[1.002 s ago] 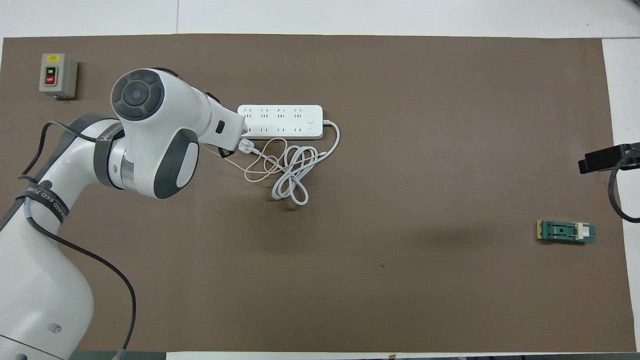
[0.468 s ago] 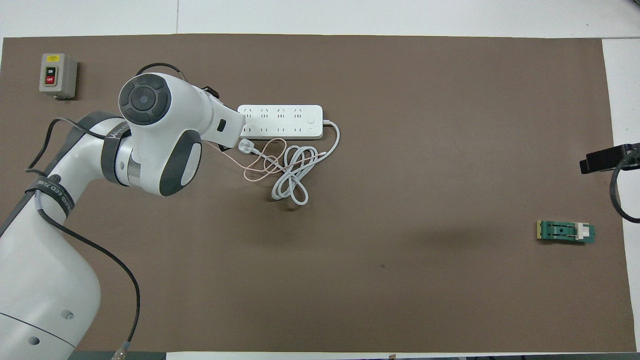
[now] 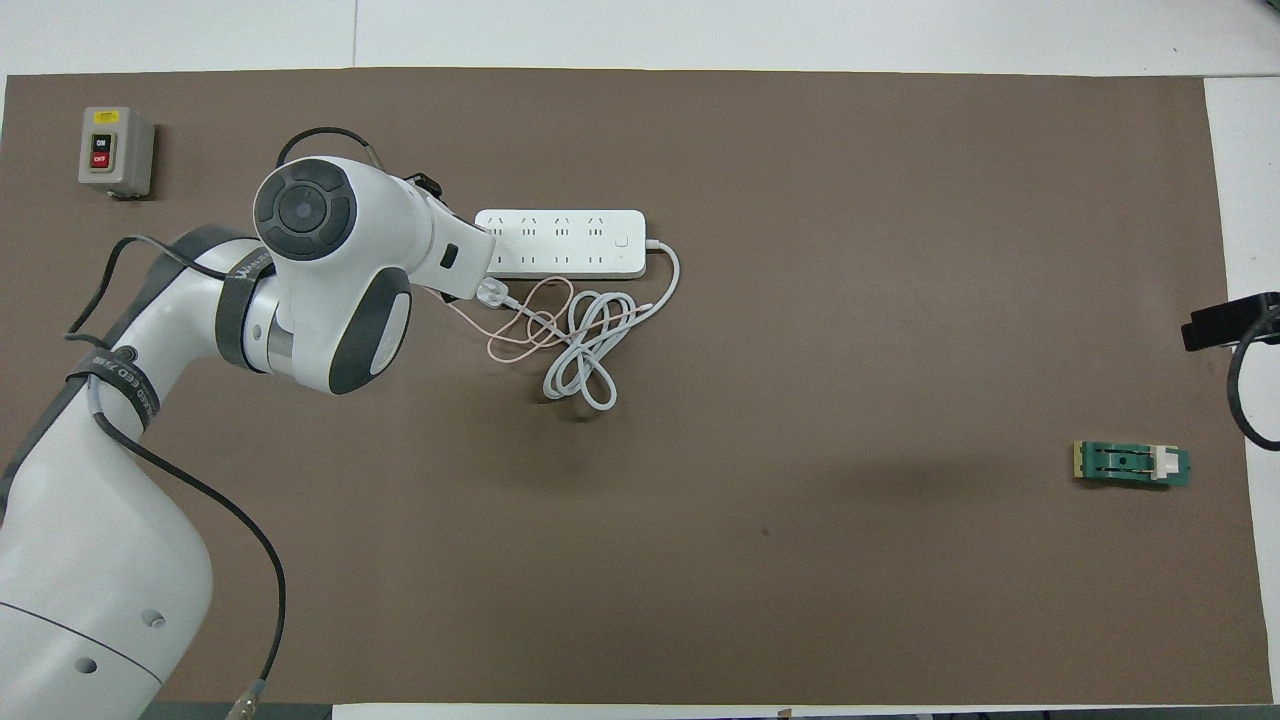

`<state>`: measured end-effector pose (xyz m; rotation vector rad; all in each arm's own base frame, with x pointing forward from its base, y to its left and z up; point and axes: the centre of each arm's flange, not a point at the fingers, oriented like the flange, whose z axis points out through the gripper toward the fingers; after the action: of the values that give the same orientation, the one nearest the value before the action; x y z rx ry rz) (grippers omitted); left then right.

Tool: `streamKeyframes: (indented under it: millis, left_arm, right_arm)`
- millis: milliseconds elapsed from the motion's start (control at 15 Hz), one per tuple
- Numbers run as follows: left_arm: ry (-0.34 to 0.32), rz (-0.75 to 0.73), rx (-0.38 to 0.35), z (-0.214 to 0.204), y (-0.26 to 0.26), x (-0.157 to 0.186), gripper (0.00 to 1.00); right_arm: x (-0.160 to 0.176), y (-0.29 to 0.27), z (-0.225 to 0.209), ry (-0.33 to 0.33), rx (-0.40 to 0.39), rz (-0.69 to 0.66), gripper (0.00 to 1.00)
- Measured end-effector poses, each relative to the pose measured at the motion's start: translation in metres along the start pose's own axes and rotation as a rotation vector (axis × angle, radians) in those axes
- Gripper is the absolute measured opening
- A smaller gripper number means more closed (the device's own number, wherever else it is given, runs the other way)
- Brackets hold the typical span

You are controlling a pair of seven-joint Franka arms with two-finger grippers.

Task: Plug charger into power strip
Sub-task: 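Push the charger prongs into the socket with the left gripper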

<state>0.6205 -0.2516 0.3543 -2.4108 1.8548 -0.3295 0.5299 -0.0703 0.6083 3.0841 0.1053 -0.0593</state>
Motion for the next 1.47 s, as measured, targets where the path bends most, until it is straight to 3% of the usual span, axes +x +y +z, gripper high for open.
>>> streamKeyframes:
  millis: [334, 1469]
  left_arm:
    - [0.002, 0.004, 0.0, 0.001, 0.002, 0.002, 0.35]
    - [0.001, 0.02, -0.01, 0.009, 0.013, 0.008, 0.35]
  right_arm:
    - [-0.008, -0.001, -0.003, -0.028, 0.006, 0.0, 1.0]
    - [-0.01, -0.003, -0.004, -0.028, 0.007, -0.004, 1.0]
